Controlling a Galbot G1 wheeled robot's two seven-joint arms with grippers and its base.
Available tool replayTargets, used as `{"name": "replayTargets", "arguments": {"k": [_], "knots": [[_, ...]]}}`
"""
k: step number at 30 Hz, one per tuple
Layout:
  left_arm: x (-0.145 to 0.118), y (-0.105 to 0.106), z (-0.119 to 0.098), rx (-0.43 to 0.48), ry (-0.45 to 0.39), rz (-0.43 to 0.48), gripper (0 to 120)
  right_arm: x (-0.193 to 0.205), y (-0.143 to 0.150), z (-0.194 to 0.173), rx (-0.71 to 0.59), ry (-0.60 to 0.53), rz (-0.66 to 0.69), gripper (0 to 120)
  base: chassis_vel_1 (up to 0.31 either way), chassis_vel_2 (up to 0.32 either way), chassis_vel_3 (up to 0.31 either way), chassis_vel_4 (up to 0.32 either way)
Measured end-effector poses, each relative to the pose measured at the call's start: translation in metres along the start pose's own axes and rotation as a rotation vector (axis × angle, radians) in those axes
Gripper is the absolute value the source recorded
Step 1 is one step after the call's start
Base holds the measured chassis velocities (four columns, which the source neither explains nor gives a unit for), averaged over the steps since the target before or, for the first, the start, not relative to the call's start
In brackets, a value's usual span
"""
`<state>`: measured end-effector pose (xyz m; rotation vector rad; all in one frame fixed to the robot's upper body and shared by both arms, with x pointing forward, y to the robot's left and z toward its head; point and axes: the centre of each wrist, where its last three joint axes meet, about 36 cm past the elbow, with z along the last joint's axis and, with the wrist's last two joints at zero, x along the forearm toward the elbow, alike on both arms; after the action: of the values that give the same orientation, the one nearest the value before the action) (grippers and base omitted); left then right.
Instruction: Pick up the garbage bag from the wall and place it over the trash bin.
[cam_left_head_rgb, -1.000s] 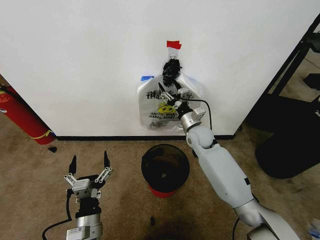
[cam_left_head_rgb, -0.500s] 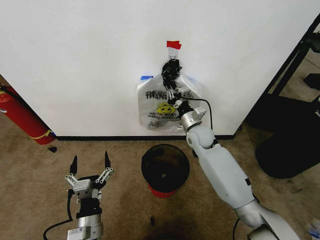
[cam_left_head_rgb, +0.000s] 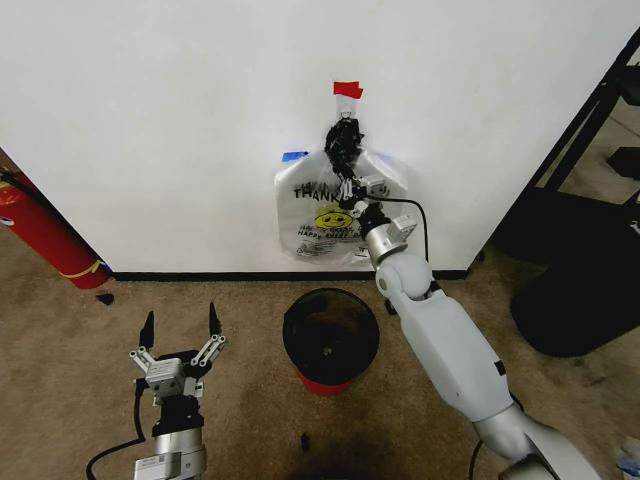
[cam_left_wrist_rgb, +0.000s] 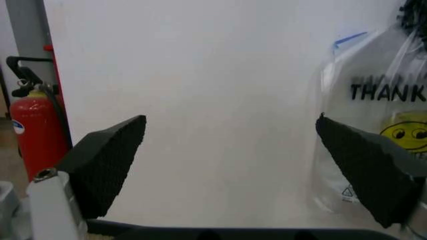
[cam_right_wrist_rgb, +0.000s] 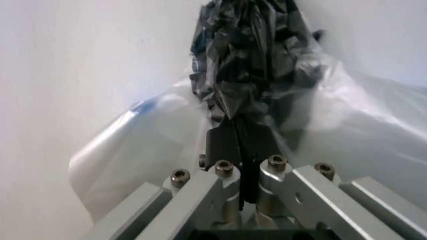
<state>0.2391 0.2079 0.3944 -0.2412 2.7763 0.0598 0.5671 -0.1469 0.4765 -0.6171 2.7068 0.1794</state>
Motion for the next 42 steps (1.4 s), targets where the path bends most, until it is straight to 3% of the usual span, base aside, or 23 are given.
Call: {"name": "replayTargets", "arguments": {"k": [14,42], "knots": [[0.002,-0.002,0.000,0.005,0.002,0.006,100,0.045,0.003,0.000,-0.010,0.002,0.025,0,0.000,0.000,0.000,0.000],[0.006,-0.009,0.001,0.020,0.003,0.033,100,0.188,0.014,-0.019,0.025,0.044,0.048,0,0.000,0.000,0.000,0.000]]}}
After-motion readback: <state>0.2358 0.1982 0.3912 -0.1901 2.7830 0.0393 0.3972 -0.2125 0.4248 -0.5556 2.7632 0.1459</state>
